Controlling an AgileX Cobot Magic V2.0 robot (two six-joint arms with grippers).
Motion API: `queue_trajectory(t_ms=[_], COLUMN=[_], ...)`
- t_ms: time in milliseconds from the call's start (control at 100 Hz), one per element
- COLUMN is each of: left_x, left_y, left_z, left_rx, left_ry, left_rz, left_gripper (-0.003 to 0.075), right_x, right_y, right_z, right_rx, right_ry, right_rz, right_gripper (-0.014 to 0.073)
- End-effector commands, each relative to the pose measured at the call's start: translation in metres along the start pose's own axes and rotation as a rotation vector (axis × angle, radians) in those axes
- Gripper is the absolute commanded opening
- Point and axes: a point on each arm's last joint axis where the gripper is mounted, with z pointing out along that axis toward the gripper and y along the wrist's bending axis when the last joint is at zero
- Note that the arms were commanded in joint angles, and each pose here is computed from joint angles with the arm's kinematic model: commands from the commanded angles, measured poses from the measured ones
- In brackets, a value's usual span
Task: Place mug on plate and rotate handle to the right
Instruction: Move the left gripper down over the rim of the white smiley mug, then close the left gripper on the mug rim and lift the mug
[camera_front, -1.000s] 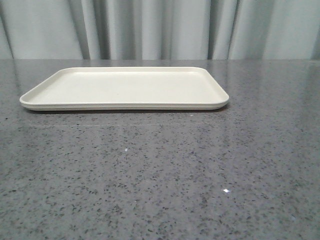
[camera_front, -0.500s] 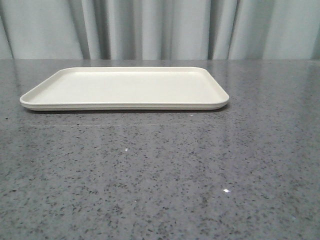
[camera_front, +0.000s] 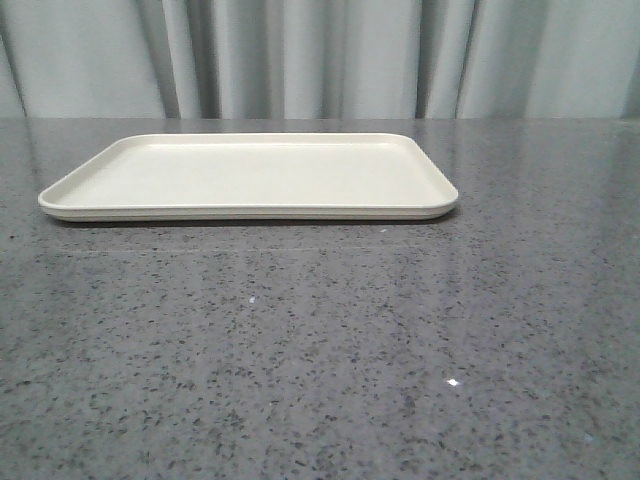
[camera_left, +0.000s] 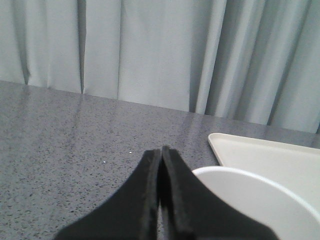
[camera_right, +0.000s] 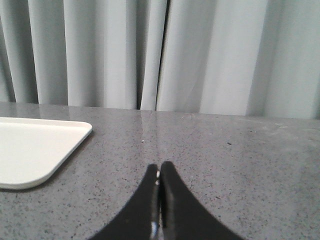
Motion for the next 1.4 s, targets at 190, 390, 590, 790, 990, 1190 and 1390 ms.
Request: queue_trajectory(t_ms=[190,390,590,790,990,1190,1390], left_x=[-0.075,-0.127,-0.158,-0.163,-0.164,-0.165,-0.164], left_y=[-0.025,-0.043,-0.055,-0.058,-0.059,-0.059,-0.061], left_z=[-0.010,0.005,0.027,0.044,0.049,0.049,0.049], left_rx=[-0.004,-0.035,-0.107,-0.126,-0.113,-0.110,-0.023], left_ry=[0.127,0.350,0.696,0.805,0.792,0.782,0.787], left_rz=[-0.070,-0.090,-0.067,-0.072,-0.084,-0.082,0.071], left_gripper=[-0.0020,-0.0020,-0.0020,-0.0020,-0.0020,-0.0020,0.0079], right_x=[-0.087,-0.138,-0.174,-0.178,-0.171,-0.172,-0.172], right_y=[0.004,0.006,0.008,0.008,0.008,0.008,0.008], right_z=[-0.010,0.005,0.023,0.038,0.042,0.043,0.043], right_rx=[-0.001,0.005,0.009,0.010,0.013,0.013,0.012], right_ry=[0.108,0.306,0.436,0.518,0.603,0.594,0.590], right_rz=[0.015,0.014,0.011,0.004,0.004,0.004,0.005], right_gripper=[-0.0066,-0.0066,-0.0066,-0.0066,-0.0066,-0.0066,0.0078])
